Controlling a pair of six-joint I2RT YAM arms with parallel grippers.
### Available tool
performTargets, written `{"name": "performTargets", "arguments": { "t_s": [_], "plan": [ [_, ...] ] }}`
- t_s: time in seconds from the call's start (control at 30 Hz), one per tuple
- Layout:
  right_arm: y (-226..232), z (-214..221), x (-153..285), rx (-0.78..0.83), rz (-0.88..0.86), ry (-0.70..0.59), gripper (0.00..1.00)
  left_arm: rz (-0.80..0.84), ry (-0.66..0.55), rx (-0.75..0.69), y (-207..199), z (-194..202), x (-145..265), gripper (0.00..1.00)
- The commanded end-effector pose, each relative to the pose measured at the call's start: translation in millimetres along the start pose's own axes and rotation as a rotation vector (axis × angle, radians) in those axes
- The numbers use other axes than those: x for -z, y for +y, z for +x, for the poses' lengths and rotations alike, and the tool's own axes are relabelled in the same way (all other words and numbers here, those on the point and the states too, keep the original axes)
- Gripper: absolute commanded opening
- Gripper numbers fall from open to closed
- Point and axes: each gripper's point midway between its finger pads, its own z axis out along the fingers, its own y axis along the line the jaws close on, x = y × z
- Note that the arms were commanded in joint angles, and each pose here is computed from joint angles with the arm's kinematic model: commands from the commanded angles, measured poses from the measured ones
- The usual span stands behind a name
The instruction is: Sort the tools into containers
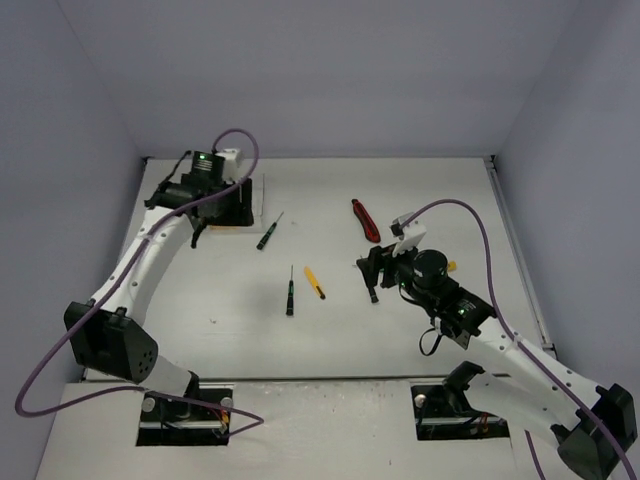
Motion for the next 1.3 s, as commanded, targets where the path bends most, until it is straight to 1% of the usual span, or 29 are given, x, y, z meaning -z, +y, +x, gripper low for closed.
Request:
{"name": "performTargets", "arguments": {
  "t_s": [0.0, 0.03, 0.07, 0.13, 0.17, 0.27, 0.33, 0.43, 0.53, 0.73, 0.8, 0.9, 0.97, 1.0, 1.03, 1.1, 1.17, 1.27],
  "plan": [
    [-4.4, -29.8, 6.9, -0.059, 0.042, -0.095, 0.61, 0.010, 0.000, 0.024, -47.9, 38.8, -0.7, 0.55],
    [-6.7, -27.1, 7.7, -0.063, 0.052, -0.090, 0.61, 0.023, -0.001, 0.026, -59.9, 48.0, -1.5, 0.55],
    [-8.7, -25.2, 8.4, -0.075, 0.064, -0.087, 0.60, 0.017, 0.031, 0.030, -61.5, 67.5, -9.4, 0.55],
    [-11.0, -20.7, 9.7, -0.091, 0.075, -0.083, 0.60, 0.020, 0.034, 0.026, -73.8, 91.4, -19.8, 0.55],
    [-11.3, -18.7, 10.2, -0.096, 0.077, -0.080, 0.60, 0.026, 0.028, 0.030, -78.8, 96.7, -24.1, 0.55],
    [-12.2, -11.1, 11.0, -0.111, 0.077, -0.068, 0.60, 0.040, 0.059, 0.033, -96.6, 122.9, -41.2, 0.55],
    [-11.7, -7.6, 11.4, -0.120, 0.074, -0.061, 0.60, 0.028, 0.102, 0.008, -102.9, 138.3, -57.0, 0.54],
    [-11.3, -6.8, 13.3, -0.131, 0.072, -0.062, 0.60, 0.006, 0.148, -0.009, -107.6, 152.2, -74.9, 0.51],
    [-11.5, -6.5, 16.4, -0.134, 0.071, -0.064, 0.60, -0.008, 0.166, -0.007, -107.6, 160.4, -89.7, 0.47],
    [-13.8, -5.1, 22.3, -0.136, 0.077, -0.069, 0.60, -0.074, 0.234, -0.008, -97.9, 186.7, -121.3, 0.41],
    [-13.7, -3.7, 22.6, -0.134, 0.076, -0.066, 0.60, -0.079, 0.242, -0.007, -97.1, 190.5, -125.5, 0.39],
    [-14.0, -1.1, 22.5, -0.131, 0.075, -0.060, 0.60, -0.090, 0.260, -0.010, -94.8, 196.6, -129.5, 0.33],
    [-15.0, 0.4, 22.2, -0.129, 0.080, -0.057, 0.60, -0.094, 0.263, -0.011, -93.3, 197.9, -128.6, 0.26],
    [-15.4, 0.9, 22.1, -0.127, 0.082, -0.056, 0.60, -0.097, 0.264, -0.012, -92.2, 198.1, -127.5, 0.20],
    [-15.9, 1.1, 22.0, -0.126, 0.084, -0.056, 0.60, -0.101, 0.261, -0.014, -91.4, 196.9, -125.3, 0.11],
    [-16.7, 2.0, 22.1, -0.123, 0.087, -0.055, 0.60, -0.117, 0.246, -0.027, -87.8, 189.8, -118.2, 0.03],
    [-17.0, 1.3, 22.5, -0.123, 0.089, -0.057, 0.60, -0.135, 0.221, -0.046, -83.4, 178.2, -108.7, 0.00],
    [-17.1, 2.4, 21.9, -0.117, 0.088, -0.054, 0.60, -0.153, 0.159, -0.083, -73.9, 142.9, -85.2, 0.00]
  ]
}}
